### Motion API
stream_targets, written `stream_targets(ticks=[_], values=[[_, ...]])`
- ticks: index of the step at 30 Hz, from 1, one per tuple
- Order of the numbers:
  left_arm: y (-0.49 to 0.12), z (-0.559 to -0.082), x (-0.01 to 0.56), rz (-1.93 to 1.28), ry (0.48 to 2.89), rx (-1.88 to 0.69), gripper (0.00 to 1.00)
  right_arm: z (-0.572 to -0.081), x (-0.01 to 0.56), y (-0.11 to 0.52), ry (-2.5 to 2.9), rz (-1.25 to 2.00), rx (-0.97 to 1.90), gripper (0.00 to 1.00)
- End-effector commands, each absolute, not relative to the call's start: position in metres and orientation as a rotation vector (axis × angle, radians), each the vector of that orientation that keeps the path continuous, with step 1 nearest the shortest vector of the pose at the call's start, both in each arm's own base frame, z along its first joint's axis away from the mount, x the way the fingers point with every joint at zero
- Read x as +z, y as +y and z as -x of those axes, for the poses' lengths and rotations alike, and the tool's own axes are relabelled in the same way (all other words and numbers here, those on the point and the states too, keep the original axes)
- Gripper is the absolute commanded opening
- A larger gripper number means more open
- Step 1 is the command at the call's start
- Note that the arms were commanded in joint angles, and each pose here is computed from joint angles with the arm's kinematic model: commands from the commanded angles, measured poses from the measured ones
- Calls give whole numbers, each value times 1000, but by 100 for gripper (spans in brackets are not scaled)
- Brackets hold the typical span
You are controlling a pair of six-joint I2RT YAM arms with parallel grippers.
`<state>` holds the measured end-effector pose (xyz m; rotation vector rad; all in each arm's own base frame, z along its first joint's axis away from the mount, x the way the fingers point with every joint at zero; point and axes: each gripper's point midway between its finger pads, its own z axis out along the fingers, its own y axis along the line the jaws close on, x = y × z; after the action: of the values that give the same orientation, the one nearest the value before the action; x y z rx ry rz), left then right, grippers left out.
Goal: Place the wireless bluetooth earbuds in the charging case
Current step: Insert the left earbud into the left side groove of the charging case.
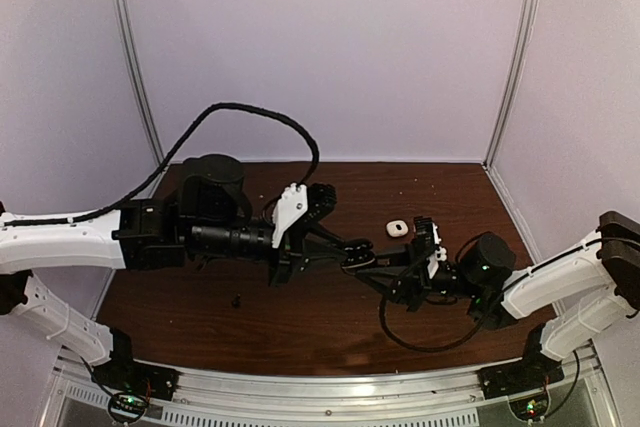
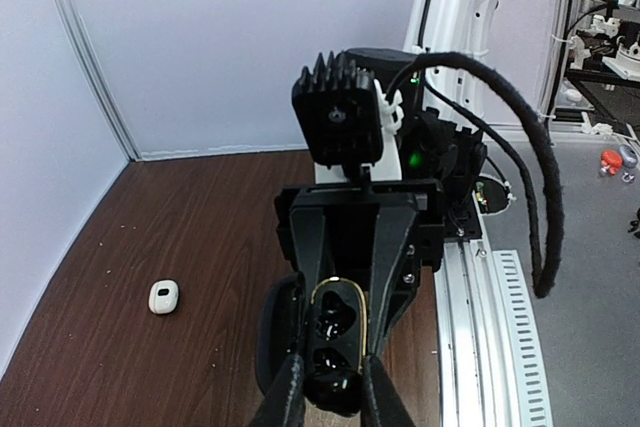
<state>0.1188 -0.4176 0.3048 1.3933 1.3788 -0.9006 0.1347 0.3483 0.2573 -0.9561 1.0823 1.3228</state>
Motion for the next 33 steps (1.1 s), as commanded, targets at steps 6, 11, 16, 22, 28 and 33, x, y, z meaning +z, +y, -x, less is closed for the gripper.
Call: stream_targets(ticks=[6,11,16,22,28,33], values=[[-423,-120,317,-1386,1342,-878,2,-130,273,350,1016,960,1349,0],[-424,-120,312,-1403,1345,-861,2,-127,273,351,1006,973,1358,0],[-425,-119,307,-1420,1351,-847,2,-125,275,350,996,976,1362,0],[-424,-121,301,-1443,1359,-813,2,-121,277,349,973,992,1370,0],[-423,-119,292,-1462,1383,-817,2,-115,279,348,949,1015,1392,0],[-421,-115,289,-1486,1378,-829,2,-111,281,348,932,1028,1415,0]])
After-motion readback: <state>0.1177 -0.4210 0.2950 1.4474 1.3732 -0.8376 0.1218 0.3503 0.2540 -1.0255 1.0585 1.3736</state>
